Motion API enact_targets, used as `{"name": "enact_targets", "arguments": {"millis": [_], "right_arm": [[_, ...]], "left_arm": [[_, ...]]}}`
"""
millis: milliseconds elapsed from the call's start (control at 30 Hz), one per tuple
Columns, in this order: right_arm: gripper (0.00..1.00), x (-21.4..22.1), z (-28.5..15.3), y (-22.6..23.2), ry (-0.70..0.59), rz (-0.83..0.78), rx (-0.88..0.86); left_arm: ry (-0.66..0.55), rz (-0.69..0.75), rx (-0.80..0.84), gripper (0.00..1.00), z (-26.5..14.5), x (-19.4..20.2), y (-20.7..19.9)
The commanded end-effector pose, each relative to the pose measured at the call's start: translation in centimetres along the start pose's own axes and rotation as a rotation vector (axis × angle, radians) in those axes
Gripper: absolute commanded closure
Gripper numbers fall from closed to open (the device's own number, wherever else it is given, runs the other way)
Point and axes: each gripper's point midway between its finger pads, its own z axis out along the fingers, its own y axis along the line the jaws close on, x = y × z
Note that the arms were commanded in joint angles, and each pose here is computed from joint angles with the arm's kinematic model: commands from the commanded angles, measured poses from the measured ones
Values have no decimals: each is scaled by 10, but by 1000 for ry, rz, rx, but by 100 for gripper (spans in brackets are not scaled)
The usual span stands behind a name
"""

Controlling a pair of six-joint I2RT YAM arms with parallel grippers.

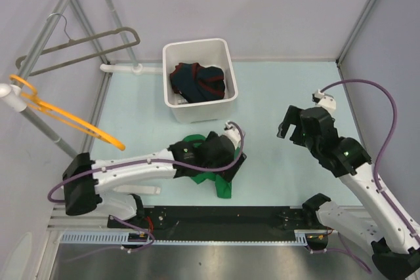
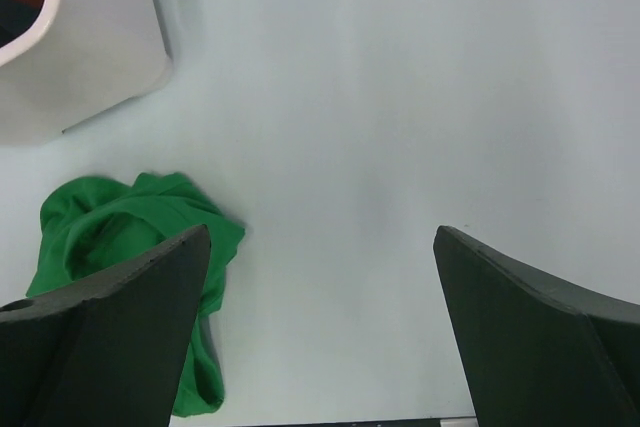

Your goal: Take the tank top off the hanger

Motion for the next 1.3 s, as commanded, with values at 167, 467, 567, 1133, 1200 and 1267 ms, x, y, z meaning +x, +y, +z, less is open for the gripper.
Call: {"name": "enact_targets", "arguments": {"millis": [167, 467, 567, 1133, 1200, 1267], "right_arm": [[0, -6, -18, -24, -52, -8, 23], [0, -13, -34, -26, -97, -7, -13], [0, -16, -37, -26, -110, -10, -19], [0, -21, -45, -12, -102, 23, -91], [0, -18, -43, -7, -90, 33, -113], [0, -14, -42, -1, -64, 43, -138]], "left_arm": [[91, -5, -149, 1, 61, 62, 22], [154, -27, -156, 35, 94, 95, 43], [105, -25, -123, 69, 84, 67, 37], [-438, -67, -283, 100, -78, -244, 127], [-439, -64, -329, 100, -76, -257, 155], [-449, -68, -376, 100, -65, -271, 181]]}}
